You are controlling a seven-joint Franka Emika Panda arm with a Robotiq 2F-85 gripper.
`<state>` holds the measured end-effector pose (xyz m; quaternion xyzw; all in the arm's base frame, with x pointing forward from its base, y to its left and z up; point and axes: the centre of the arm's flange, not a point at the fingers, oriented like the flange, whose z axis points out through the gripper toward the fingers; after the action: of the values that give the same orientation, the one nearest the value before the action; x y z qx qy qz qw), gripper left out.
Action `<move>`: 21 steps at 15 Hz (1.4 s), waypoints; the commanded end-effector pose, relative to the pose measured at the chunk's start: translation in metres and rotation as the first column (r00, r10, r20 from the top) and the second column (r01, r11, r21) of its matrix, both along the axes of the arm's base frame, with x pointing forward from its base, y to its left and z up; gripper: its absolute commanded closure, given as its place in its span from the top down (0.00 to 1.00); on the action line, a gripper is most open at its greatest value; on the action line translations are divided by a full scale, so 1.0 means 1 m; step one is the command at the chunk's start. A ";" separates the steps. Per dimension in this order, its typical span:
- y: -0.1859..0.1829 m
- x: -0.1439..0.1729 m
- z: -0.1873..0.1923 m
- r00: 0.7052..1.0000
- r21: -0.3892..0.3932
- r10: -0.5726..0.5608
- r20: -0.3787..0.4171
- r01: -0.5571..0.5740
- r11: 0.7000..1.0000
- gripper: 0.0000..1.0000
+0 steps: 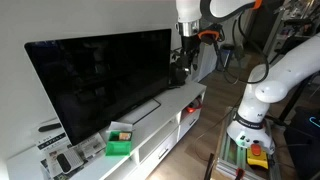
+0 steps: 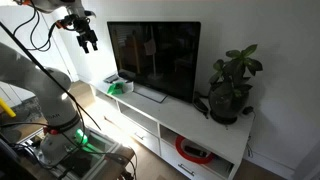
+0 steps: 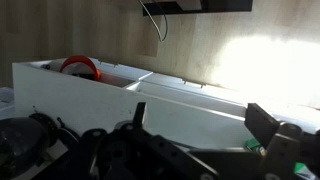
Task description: Put the orange hat on top of the tv stand and take the remote control out of it
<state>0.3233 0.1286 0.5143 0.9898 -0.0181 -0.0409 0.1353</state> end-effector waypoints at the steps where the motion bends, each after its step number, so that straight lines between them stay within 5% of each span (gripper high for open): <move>1: 0.000 0.000 0.000 1.000 0.000 0.000 0.000 0.000 1.000 1.00; 6: 0.000 0.000 0.000 1.000 0.000 0.000 0.001 0.000 1.000 1.00; 10: -0.074 0.028 -0.031 0.998 0.023 -0.066 -0.004 0.066 0.998 1.00; 14: -0.147 0.041 -0.072 0.995 0.069 0.060 0.073 -0.066 0.995 1.00; 18: -0.209 0.029 -0.123 0.974 0.156 0.183 0.135 -0.204 0.967 1.00; 21: -0.255 0.013 -0.157 0.966 0.210 0.163 0.200 -0.205 0.956 1.00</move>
<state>0.3520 -0.0844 0.3896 0.9966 0.0585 0.0353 0.0460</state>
